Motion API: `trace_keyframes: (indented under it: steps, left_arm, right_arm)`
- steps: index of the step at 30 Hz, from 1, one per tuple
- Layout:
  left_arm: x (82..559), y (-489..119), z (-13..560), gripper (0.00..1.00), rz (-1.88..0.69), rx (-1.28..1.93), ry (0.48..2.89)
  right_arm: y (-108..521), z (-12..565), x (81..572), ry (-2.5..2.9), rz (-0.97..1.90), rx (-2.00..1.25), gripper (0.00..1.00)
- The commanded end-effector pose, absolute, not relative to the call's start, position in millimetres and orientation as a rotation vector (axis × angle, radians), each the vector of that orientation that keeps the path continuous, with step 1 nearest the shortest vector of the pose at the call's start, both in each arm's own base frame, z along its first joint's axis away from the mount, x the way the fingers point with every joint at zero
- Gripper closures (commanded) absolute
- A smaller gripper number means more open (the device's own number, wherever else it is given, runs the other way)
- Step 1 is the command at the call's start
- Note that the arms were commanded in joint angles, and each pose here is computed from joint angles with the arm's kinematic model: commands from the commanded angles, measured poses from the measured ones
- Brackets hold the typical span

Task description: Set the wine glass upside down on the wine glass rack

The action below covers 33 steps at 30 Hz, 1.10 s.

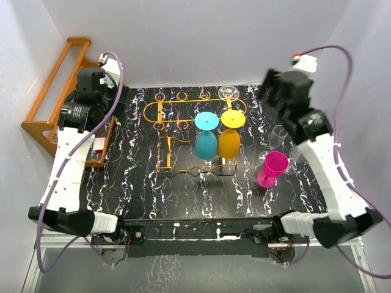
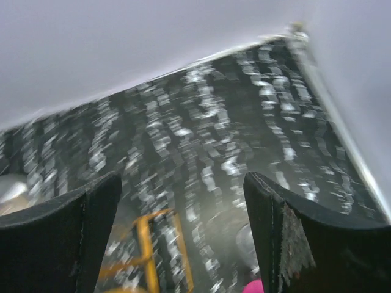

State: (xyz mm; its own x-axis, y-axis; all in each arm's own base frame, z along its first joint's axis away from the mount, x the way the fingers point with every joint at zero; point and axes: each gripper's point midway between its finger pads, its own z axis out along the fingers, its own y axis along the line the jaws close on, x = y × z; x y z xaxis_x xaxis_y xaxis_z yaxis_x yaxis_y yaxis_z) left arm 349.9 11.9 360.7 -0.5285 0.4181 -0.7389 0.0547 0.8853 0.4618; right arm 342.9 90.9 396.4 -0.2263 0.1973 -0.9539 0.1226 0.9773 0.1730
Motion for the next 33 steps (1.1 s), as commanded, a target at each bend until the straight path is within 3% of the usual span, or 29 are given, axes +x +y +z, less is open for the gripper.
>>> trace_keyframes:
  steps: [1, 6, 10, 19, 33]
  left_arm:
    - [358, 29, 395, 0.03, 0.509, 0.211, 2.012]
    - [362, 36, 406, 0.03, 0.395, 0.137, 2.023]
    - [356, 34, 409, 0.03, 0.285, 0.111, 2.034]
    - [353, 22, 402, 0.03, 0.17, 0.12, 2.066]
    - [352, 15, 399, 0.03, 0.123, 0.134, 2.068]
  right_arm:
    - [26, 404, 377, 1.771, 0.2, 0.342, 0.19]
    - [25, 381, 379, 1.82, 0.191, 0.354, 0.47]
    - [29, 348, 368, 1.924, 0.19, 0.333, 0.58]
    - [20, 289, 345, 2.089, 0.093, 0.32, 0.57]
    - [22, 257, 333, 2.175, 0.09, 0.31, 0.57]
